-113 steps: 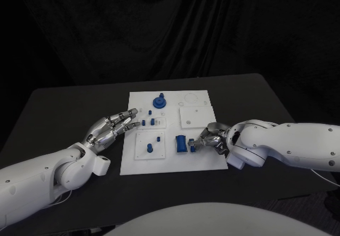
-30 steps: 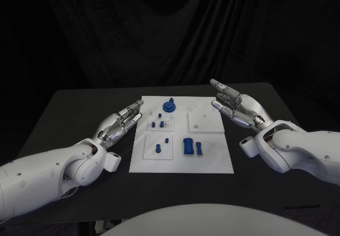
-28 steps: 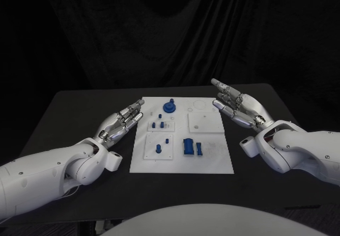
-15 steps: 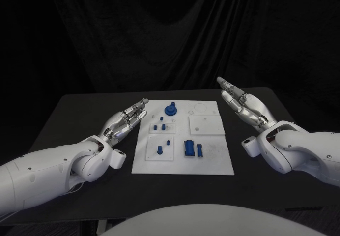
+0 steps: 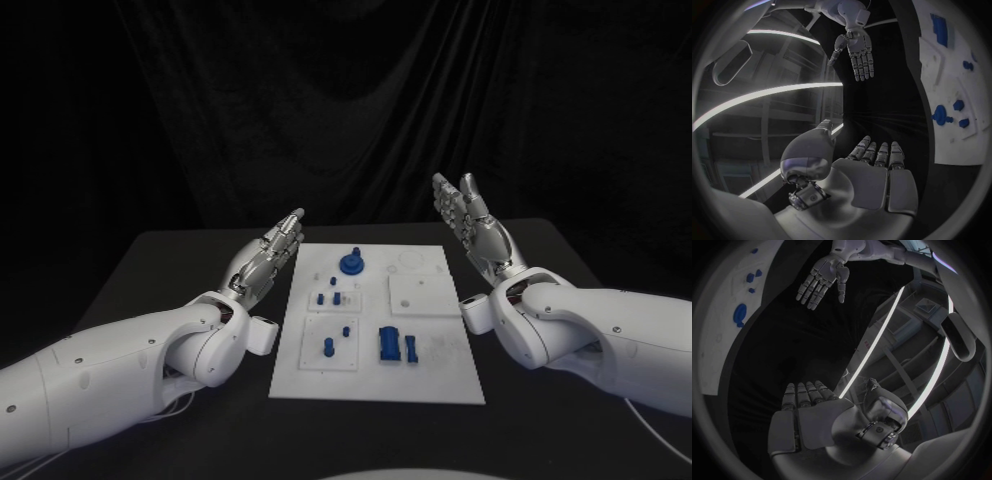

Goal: Assemble the parts on the task board

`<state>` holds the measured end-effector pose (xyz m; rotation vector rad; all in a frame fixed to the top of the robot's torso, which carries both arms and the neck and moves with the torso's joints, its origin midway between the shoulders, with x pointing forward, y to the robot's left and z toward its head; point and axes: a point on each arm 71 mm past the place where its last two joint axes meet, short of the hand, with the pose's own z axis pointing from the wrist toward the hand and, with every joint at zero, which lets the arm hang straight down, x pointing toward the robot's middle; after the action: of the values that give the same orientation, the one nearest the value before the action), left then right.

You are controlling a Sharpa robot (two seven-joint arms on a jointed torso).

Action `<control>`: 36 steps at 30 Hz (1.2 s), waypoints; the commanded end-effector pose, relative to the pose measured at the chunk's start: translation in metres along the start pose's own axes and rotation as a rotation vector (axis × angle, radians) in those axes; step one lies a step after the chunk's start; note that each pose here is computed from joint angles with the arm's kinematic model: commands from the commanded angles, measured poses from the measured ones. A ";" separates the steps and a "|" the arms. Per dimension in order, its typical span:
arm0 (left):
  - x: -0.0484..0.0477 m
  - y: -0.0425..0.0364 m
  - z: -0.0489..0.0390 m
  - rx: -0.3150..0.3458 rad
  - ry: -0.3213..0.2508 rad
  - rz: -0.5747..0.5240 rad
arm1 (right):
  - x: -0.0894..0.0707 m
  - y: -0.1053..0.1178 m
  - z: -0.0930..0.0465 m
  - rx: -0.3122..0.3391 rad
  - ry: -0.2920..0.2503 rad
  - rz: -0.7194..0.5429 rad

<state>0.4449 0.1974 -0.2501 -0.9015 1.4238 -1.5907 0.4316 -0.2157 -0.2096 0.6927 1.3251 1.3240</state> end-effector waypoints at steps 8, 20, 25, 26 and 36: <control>-0.0037 -0.0186 0.0169 -0.095 -0.369 0.017 | 0.014 -0.016 0.028 0.227 -0.247 0.234; -0.0028 -0.0238 0.0201 -0.110 -0.422 0.011 | 0.018 -0.017 0.032 0.249 -0.269 0.265; -0.0028 -0.0238 0.0201 -0.110 -0.422 0.011 | 0.018 -0.017 0.032 0.249 -0.269 0.265; -0.0028 -0.0238 0.0201 -0.110 -0.422 0.011 | 0.018 -0.017 0.032 0.249 -0.269 0.265; -0.0028 -0.0238 0.0201 -0.110 -0.422 0.011 | 0.018 -0.017 0.032 0.249 -0.269 0.265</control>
<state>0.4620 0.1933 -0.2253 -1.2124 1.2276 -1.2307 0.4620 -0.1913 -0.2227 1.1966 1.2153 1.2505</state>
